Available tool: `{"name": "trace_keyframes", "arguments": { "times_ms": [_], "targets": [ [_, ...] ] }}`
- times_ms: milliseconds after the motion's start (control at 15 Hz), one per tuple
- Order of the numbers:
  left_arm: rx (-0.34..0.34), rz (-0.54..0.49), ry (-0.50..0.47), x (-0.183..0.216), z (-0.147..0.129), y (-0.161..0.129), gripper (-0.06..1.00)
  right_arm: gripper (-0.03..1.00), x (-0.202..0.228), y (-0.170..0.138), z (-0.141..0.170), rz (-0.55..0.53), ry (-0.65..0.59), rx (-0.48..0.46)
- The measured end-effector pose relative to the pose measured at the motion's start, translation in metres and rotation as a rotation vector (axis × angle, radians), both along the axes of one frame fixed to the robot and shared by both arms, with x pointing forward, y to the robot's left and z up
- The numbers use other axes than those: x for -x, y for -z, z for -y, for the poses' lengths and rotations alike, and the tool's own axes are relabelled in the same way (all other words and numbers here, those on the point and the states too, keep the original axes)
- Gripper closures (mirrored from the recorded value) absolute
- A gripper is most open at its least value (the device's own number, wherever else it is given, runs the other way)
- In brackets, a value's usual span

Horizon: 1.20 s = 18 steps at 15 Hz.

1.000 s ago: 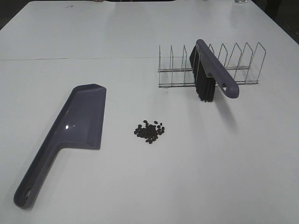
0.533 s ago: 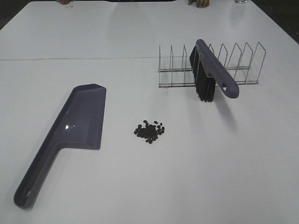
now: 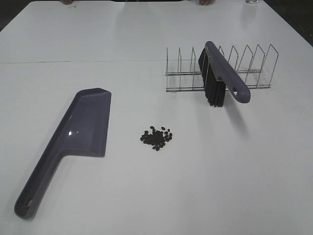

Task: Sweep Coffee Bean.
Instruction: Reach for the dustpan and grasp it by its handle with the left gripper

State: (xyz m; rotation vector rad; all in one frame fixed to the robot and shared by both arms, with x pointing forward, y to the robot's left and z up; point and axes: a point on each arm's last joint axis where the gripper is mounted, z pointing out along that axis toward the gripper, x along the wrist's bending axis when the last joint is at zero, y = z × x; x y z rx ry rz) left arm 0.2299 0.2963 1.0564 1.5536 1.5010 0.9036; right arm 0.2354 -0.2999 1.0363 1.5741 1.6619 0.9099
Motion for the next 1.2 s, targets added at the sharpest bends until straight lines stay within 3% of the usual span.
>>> {"name": "trace_keyframes", "arguments": {
  "times_ms": [200, 267, 333, 400, 667, 867, 1067, 1133, 1200],
  "targets": [
    [-0.001, -0.007, 0.000, -0.001, 0.000, 0.000, -0.05, 0.30, 0.000, 0.000, 0.000, 0.000, 0.000, 0.000],
    [-0.003, -0.056, 0.000, -0.005, 0.000, -0.001, -0.05, 0.30, 0.000, 0.000, 0.000, 0.000, 0.000, 0.000],
    [-0.028, -0.233, -0.011, -0.018, -0.002, -0.009, -0.05, 0.30, 0.000, 0.000, 0.000, 0.000, 0.000, 0.000],
    [-0.038, -0.314, -0.015, -0.029, -0.003, -0.014, -0.05, 0.30, 0.000, 0.000, 0.000, 0.000, 0.000, 0.000],
    [-0.005, -0.509, -0.045, -0.079, -0.003, -0.032, -0.05, 0.30, 0.000, 0.000, 0.000, 0.000, 0.000, 0.000],
    [-0.004, -0.691, -0.061, -0.121, -0.004, -0.025, -0.05, 0.30, 0.000, 0.000, 0.000, 0.000, 0.000, 0.000],
    [-0.082, -0.826, -0.085, -0.158, -0.004, -0.003, -0.05, 0.30, 0.000, 0.000, 0.000, 0.000, 0.000, 0.000],
    [-0.101, -0.832, -0.064, -0.164, 0.001, 0.000, -0.05, 0.30, 0.000, 0.000, 0.000, 0.000, 0.000, 0.000],
    [-0.136, -0.881, 0.002, -0.190, 0.027, 0.022, -0.05, 0.30, 0.000, 0.000, 0.000, 0.000, 0.000, 0.000]
  ]
}}
